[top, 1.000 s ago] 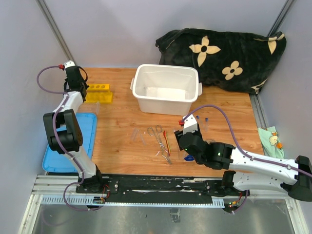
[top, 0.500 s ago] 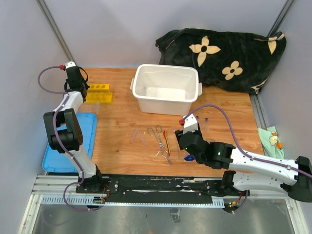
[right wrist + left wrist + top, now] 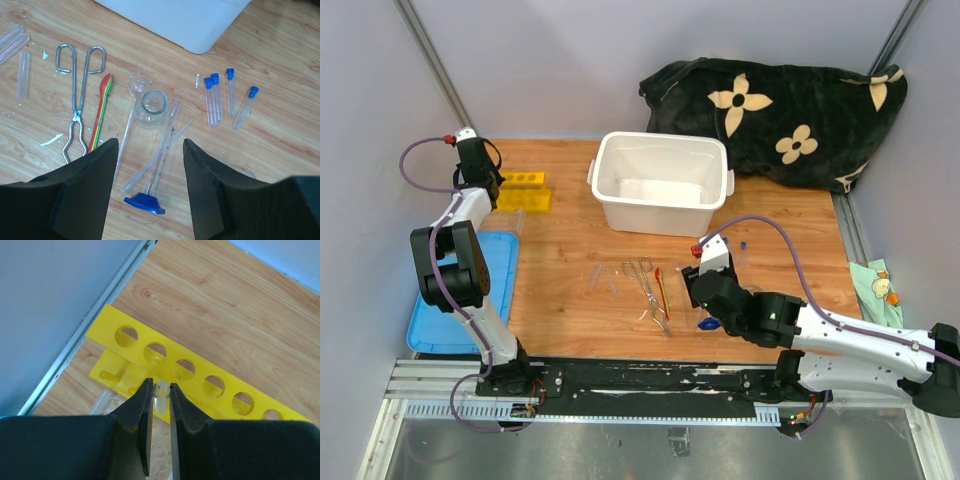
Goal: Organize the chemistry lab equipment
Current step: Insert the test tube into the slot of the test tube rack.
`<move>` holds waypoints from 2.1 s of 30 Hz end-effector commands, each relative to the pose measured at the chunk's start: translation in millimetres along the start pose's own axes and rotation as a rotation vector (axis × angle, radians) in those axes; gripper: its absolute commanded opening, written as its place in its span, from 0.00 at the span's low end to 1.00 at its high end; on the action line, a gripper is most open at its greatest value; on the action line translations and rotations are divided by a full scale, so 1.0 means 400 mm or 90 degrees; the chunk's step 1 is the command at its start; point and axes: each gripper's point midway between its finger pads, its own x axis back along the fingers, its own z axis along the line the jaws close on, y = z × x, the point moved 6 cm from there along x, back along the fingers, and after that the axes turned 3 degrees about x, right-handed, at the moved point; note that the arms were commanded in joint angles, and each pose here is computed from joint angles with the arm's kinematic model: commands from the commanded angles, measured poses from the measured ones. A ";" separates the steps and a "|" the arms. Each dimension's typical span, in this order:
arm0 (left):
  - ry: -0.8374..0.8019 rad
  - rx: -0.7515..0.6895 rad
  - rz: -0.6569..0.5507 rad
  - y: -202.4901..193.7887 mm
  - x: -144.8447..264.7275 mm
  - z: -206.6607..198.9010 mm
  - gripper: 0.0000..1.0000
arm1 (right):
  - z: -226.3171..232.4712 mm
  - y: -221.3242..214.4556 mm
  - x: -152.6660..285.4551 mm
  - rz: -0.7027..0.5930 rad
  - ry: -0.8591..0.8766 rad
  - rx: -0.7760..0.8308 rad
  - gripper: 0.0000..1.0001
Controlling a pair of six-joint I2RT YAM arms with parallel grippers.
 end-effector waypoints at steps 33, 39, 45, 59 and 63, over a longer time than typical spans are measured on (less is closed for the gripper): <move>-0.025 0.046 0.027 -0.005 0.014 -0.014 0.46 | -0.015 -0.009 0.005 -0.008 0.002 -0.031 0.56; -0.086 0.094 0.024 0.046 0.110 -0.038 0.53 | 0.008 0.004 0.006 0.001 0.037 -0.030 0.56; -0.208 0.134 0.028 0.065 0.258 -0.077 0.66 | 0.044 0.024 -0.001 0.021 0.073 -0.017 0.55; -0.526 0.151 0.247 -0.142 0.521 -0.159 0.72 | 0.192 0.053 -0.083 0.106 0.147 0.029 0.57; -0.528 0.133 0.238 -0.141 0.574 -0.140 0.74 | 0.269 0.057 -0.127 0.126 0.199 0.035 0.59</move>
